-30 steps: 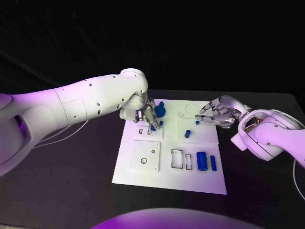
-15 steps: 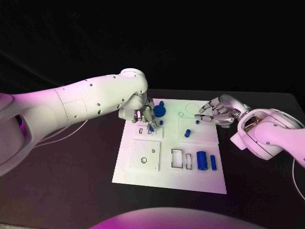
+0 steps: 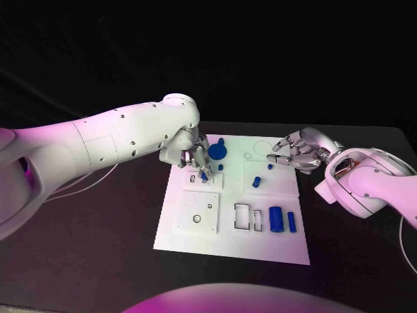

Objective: Assemble the parts on the task board

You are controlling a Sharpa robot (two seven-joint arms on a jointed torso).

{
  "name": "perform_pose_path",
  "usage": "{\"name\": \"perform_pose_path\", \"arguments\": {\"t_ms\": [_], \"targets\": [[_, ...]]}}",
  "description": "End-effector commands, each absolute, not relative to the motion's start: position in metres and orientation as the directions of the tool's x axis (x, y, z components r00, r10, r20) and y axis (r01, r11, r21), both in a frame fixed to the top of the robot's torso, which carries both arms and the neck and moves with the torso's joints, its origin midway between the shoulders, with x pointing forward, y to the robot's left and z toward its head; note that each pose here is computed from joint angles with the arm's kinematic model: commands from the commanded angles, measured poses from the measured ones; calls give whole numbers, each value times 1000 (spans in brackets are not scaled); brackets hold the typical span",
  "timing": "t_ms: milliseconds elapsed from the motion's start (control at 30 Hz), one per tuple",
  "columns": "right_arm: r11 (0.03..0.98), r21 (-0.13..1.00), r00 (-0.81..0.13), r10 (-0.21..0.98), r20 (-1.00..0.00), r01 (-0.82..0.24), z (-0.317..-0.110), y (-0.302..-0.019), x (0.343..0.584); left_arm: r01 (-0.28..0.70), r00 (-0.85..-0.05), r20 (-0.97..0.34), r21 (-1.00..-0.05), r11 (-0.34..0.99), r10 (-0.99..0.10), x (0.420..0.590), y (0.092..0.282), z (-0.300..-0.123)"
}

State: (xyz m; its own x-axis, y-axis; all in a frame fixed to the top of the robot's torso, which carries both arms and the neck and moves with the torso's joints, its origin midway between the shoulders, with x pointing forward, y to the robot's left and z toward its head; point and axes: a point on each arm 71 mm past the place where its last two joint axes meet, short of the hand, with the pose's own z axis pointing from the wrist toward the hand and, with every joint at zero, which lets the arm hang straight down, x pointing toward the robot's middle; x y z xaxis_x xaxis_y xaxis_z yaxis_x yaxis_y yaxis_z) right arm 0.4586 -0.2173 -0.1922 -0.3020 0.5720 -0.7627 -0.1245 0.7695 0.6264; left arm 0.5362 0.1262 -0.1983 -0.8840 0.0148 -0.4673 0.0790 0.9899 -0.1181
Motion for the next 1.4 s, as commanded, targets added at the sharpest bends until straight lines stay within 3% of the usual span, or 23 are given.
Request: {"name": "perform_pose_path", "arguments": {"t_ms": [33,1400], "targets": [[755,636,-268,587,-764,-159,-189,-216,459,84,-891,-453,-96,992,32,535,127,-200],[742,648,-251,603,-757,-171,-187,-216,459,71,-898,-440,-93,993,23,534,131,-208]]}}
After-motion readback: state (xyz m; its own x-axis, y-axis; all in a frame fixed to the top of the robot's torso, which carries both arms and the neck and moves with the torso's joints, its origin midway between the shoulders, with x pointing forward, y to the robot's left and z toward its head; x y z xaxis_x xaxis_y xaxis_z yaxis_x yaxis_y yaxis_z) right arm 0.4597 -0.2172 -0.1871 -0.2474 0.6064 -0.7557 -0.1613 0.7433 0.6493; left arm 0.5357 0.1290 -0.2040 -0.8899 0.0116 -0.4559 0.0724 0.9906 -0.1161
